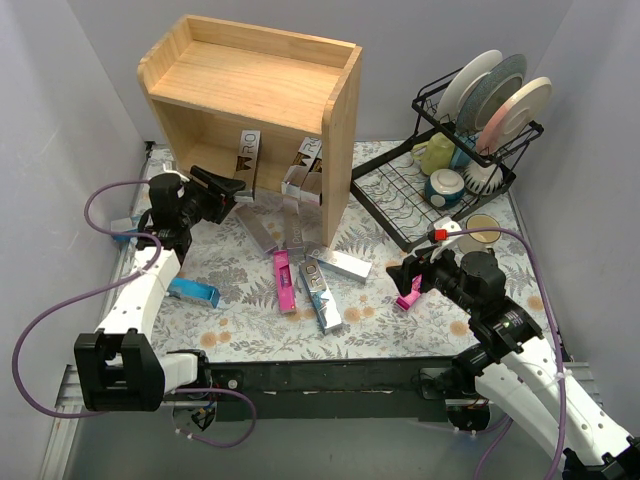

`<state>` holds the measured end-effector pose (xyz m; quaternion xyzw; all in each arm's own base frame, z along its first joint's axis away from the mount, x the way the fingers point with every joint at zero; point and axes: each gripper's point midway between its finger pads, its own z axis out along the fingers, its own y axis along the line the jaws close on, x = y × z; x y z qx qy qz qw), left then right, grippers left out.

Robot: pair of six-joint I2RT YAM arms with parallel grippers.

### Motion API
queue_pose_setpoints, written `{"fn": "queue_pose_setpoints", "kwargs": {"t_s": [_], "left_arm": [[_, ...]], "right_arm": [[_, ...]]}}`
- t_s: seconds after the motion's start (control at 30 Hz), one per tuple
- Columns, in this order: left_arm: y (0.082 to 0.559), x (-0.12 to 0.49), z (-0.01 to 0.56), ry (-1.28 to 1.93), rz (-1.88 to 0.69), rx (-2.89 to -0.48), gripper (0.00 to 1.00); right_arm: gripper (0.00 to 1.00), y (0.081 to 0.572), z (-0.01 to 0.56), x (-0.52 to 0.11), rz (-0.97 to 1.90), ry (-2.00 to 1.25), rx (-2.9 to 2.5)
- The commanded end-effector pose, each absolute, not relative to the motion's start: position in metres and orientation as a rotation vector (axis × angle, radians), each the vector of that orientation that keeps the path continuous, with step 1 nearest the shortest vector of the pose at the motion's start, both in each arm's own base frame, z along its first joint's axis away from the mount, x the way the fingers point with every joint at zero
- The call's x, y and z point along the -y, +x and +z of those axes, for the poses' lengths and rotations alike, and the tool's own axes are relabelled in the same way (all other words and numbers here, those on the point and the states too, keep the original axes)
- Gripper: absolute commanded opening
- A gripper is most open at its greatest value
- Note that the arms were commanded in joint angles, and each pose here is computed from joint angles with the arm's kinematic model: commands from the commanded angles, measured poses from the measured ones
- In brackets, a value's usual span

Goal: Place and organize the toothpastes onto the shelf
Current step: Adjust the toothpaste on the shelf.

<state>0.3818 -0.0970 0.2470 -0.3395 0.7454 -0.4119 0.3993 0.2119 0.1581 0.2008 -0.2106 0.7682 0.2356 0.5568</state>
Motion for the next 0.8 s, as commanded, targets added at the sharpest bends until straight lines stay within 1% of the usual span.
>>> {"fn": "queue_pose_setpoints", "kwargs": {"t_s": [0.0,0.07,0.17,0.2,0.33,0.47,0.77], "left_arm": [[0.381,0.096,0.256,-0.878,-1.077,-1.821,0.53],[0.382,0.099,0.256,-0.885,-1.107,-1.822,0.51],[0.386,0.104,0.262,-0.863,-1.133,-1.823,0.44],[0.386,0.104,0.264,-0.853,-1.135,-1.824,0.40],[0.389,0.111,0.268,-0.812,-1.170,-1.852,0.30],[0.390,0.124,0.269,-0.771,-1.225,-1.891,0.28],[0.402,0.150,0.275,-0.679,-1.261,-1.934,0.28]], "right_arm": [[0.90,0.215,0.219,-0.160,0.567,-0.485,-1.751],[0.90,0.215,0.219,-0.159,0.565,-0.482,-1.750],[0.90,0.215,0.219,-0.159,0.565,-0.482,-1.750],[0.90,0.215,0.219,-0.159,0.566,-0.480,-1.749],[0.90,0.215,0.219,-0.159,0.565,-0.482,-1.749],[0.90,0.215,0.219,-0.160,0.567,-0.482,-1.749],[0.90,0.215,0.219,-0.159,0.563,-0.481,-1.752]]}}
